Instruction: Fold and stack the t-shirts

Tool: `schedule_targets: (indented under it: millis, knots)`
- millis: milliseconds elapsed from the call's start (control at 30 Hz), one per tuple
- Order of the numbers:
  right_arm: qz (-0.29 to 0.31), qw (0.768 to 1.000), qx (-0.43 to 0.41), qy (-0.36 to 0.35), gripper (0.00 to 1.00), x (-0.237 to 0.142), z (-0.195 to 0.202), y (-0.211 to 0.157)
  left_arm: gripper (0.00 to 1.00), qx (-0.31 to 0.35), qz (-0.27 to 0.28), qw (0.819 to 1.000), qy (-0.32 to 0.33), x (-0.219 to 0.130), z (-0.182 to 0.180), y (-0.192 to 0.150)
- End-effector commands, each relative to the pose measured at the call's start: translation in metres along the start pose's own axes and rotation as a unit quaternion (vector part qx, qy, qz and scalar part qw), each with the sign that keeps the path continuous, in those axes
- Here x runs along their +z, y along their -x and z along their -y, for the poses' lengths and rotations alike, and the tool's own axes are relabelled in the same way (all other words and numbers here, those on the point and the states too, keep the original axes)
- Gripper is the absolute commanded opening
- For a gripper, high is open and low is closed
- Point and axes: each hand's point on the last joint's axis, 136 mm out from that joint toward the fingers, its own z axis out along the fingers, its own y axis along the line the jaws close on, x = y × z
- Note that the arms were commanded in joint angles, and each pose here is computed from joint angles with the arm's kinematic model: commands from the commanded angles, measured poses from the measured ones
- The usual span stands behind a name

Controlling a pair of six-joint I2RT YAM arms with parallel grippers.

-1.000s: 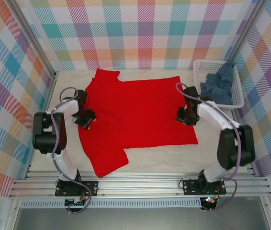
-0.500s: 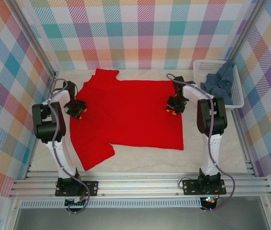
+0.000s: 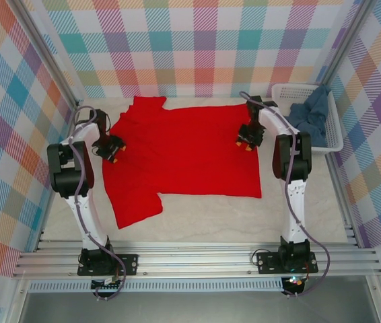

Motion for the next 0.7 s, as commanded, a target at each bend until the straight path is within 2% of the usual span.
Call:
schedule_targets:
  millis: [0,100,200,333,467,667]
  knots:
    - [0.022,0.999,-0.032,0.013,0.41,-0.038,-0.006,-0.004,0.53,0.011,0.048,0.998,0.047,-0.056,-0.032,-0.013]
    - [0.049,0.998,-0.027,0.022,0.47,-0.075,-0.003,-0.016,0.53,0.003,0.049,0.995,0.082,-0.091,-0.074,-0.059]
    - [0.063,0.997,-0.009,0.046,0.48,-0.099,0.005,-0.042,0.51,0.007,0.012,0.994,0.108,-0.091,-0.116,-0.126]
    - [0.049,0.992,0.004,0.117,0.48,-0.107,0.007,-0.091,0.49,-0.016,-0.043,0.991,0.126,-0.071,-0.168,-0.199]
    - [0.032,0.980,-0.004,0.194,0.49,-0.107,0.005,-0.139,0.48,-0.041,-0.053,0.991,0.117,-0.059,-0.192,-0.220]
    - [0.005,0.978,-0.009,0.208,0.49,-0.103,0.025,-0.180,0.44,-0.038,-0.054,0.989,0.130,-0.052,-0.194,-0.218]
